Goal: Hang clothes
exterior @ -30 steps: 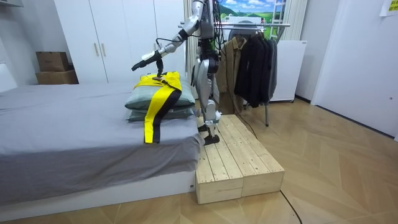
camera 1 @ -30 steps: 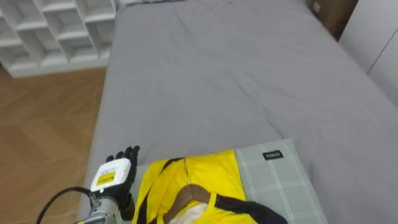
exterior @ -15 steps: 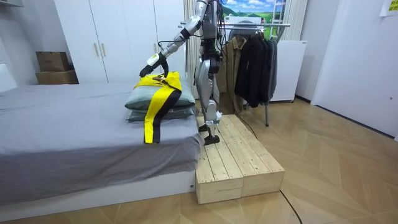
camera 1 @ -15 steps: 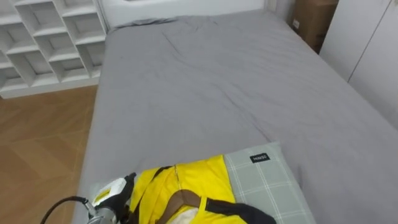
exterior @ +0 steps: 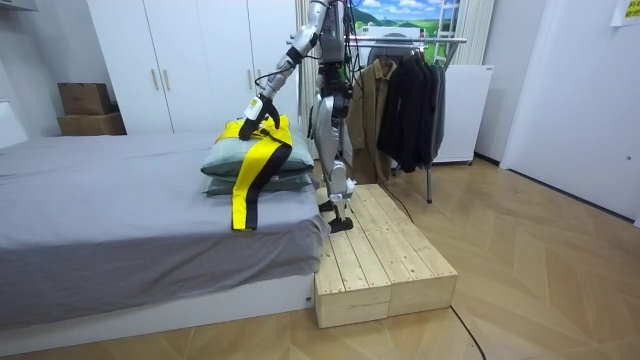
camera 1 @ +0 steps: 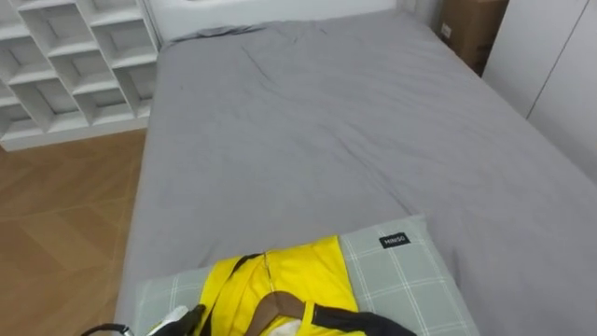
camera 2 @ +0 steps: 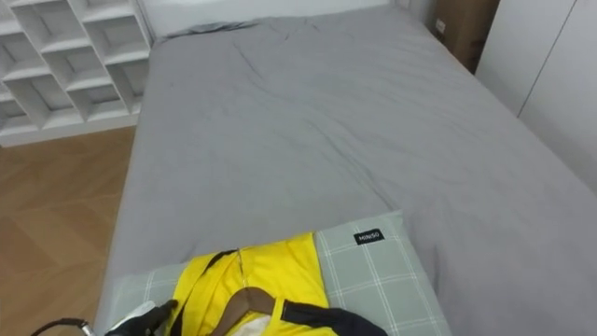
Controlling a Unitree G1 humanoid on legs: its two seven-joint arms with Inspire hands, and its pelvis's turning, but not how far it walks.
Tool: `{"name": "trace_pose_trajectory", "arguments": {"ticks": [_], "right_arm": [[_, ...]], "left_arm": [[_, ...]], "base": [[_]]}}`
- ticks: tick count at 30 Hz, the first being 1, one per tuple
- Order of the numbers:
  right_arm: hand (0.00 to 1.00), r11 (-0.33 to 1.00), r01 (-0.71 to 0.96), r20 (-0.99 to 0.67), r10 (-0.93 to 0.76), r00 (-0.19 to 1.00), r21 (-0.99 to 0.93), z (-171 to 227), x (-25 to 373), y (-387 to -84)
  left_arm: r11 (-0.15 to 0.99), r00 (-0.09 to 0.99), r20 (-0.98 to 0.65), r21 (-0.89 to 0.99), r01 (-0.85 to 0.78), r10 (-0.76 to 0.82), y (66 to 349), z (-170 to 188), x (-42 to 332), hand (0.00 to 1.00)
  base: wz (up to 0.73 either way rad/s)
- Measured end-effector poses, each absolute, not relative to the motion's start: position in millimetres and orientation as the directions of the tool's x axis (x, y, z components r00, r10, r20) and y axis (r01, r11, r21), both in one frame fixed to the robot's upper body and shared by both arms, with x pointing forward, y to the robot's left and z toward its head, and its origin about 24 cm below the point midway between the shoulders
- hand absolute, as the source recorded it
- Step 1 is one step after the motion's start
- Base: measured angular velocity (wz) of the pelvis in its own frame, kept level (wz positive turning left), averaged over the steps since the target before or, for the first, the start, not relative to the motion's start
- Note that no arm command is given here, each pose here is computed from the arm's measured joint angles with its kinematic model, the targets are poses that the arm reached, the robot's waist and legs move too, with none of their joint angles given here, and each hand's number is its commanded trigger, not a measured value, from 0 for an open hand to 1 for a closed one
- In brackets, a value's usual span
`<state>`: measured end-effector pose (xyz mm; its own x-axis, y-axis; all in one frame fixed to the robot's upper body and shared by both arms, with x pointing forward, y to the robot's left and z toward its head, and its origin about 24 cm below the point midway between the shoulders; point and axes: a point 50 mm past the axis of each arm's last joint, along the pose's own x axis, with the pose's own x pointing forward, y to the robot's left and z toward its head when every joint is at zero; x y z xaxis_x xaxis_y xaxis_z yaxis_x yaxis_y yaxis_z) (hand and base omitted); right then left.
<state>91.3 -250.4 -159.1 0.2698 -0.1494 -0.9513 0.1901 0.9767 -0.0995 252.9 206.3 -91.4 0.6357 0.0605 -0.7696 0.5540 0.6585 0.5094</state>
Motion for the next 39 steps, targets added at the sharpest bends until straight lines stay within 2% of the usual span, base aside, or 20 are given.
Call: {"name": "trace_pose_trajectory", "arguments": {"ticks": [13,39], "right_arm": [[0.0,0.978,0.195,-0.956,-0.13,0.263,-0.079,-160.9,86.8,-247.0],[0.0,0.983,0.172,-0.958,-0.102,0.268,-0.056,-163.0,91.0,-234.9]], "left_arm": [[0.693,0.62,-0.785,0.449,0.565,0.003,193.4,-94.3,251.6,0.0],[0.693,0.637,-0.77,0.441,0.571,-0.035,174.9,-97.6,246.5,0.0]], "base": [[0.03],[0.0]]}}
